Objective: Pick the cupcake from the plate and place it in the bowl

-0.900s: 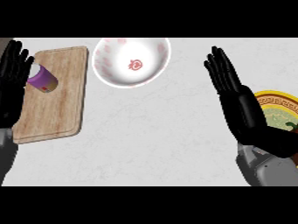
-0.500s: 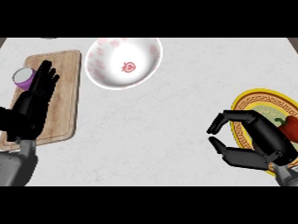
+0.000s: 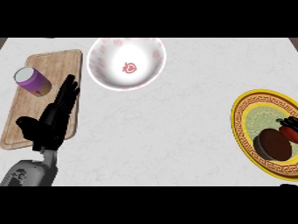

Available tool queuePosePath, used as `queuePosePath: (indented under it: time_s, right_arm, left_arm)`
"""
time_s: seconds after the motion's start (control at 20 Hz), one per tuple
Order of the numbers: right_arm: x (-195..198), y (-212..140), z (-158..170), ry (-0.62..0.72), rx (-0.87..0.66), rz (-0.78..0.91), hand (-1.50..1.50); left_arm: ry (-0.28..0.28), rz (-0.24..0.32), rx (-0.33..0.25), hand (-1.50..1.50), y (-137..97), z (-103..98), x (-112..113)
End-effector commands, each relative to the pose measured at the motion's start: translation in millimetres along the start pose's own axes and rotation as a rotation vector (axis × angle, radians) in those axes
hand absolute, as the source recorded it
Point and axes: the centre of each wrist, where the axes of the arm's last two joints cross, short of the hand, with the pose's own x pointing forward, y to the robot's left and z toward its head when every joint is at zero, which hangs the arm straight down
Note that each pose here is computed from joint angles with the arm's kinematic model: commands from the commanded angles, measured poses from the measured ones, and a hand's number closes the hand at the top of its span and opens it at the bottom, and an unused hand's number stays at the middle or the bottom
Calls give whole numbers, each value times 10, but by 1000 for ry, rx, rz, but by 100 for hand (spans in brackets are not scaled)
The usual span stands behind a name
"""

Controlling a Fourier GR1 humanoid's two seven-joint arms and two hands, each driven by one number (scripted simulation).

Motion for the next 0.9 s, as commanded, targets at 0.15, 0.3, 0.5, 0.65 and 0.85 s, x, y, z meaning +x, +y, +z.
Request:
queuePosePath:
  time_s: [0.15,0.3,0.5,0.65,0.85]
  right_arm:
    - [570,-686,214,16,-53,218,-150]
    - [838,-600,86,102,-37,278,-150]
    - [1043,-760,-84,200,35,261,-150]
    - [997,-833,-159,337,92,289,-150]
    - [997,-781,-243,457,172,327,-150]
  left_arm:
    - [1,7,-30,0,-44,-7,-18]
    - [7,2,-29,0,-49,97,-36]
    - [2,9,-19,0,-97,115,-49]
    - [2,11,-52,0,-222,164,-46]
    - [3,-5,-43,0,-158,-5,-42]
